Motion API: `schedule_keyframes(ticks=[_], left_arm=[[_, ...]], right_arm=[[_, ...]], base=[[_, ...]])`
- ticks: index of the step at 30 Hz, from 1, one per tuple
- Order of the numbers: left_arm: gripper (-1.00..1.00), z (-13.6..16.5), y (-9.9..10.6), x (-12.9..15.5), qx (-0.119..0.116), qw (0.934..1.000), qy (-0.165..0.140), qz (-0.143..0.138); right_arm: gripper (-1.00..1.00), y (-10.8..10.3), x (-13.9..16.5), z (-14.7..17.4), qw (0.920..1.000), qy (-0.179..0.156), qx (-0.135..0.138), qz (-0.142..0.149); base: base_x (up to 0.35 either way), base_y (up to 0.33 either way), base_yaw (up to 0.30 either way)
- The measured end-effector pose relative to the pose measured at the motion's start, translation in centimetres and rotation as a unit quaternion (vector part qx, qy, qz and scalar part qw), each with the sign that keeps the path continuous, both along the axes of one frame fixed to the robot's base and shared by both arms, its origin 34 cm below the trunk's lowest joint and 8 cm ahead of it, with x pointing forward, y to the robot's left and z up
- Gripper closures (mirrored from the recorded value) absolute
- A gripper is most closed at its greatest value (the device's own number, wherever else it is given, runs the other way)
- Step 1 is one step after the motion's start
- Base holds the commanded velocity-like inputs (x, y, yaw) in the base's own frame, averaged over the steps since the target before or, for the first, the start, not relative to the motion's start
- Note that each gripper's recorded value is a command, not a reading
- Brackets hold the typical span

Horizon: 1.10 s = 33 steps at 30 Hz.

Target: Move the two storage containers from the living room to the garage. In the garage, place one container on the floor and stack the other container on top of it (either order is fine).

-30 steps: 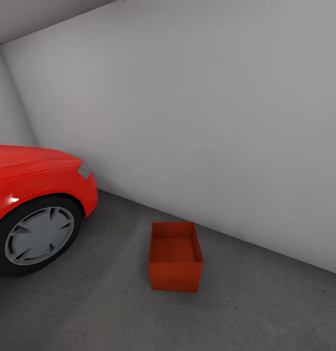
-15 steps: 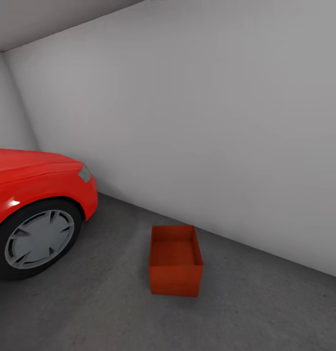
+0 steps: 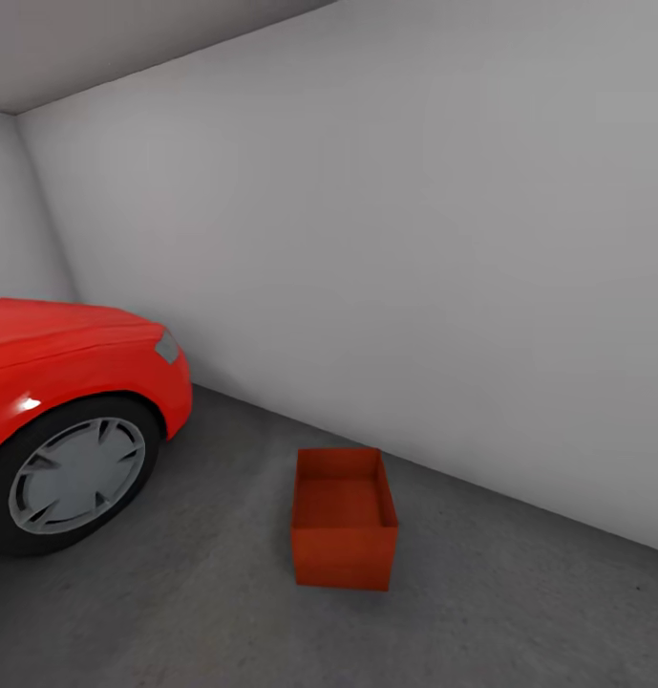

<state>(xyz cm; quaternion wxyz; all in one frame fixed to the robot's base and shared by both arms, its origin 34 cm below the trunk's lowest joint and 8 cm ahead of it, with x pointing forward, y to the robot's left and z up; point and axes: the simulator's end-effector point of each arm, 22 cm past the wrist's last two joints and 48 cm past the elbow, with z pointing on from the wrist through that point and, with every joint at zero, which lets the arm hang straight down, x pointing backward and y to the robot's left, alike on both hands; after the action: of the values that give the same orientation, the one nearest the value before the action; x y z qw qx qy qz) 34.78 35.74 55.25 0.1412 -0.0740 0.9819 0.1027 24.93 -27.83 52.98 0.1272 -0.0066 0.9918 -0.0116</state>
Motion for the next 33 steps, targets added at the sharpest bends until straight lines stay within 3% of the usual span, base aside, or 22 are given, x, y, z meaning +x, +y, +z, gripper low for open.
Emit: schedule_keyframes(ticks=[33], left_arm=[[-1.0, 1.2, 0.0, 1.8, 0.0, 0.9997, -0.026, 0.0]], right_arm=[[-1.0, 0.0, 2.0, 0.7, 0.9996, -0.027, 0.0, 0.0]], base=[[0.0, 0.0, 0.0]])
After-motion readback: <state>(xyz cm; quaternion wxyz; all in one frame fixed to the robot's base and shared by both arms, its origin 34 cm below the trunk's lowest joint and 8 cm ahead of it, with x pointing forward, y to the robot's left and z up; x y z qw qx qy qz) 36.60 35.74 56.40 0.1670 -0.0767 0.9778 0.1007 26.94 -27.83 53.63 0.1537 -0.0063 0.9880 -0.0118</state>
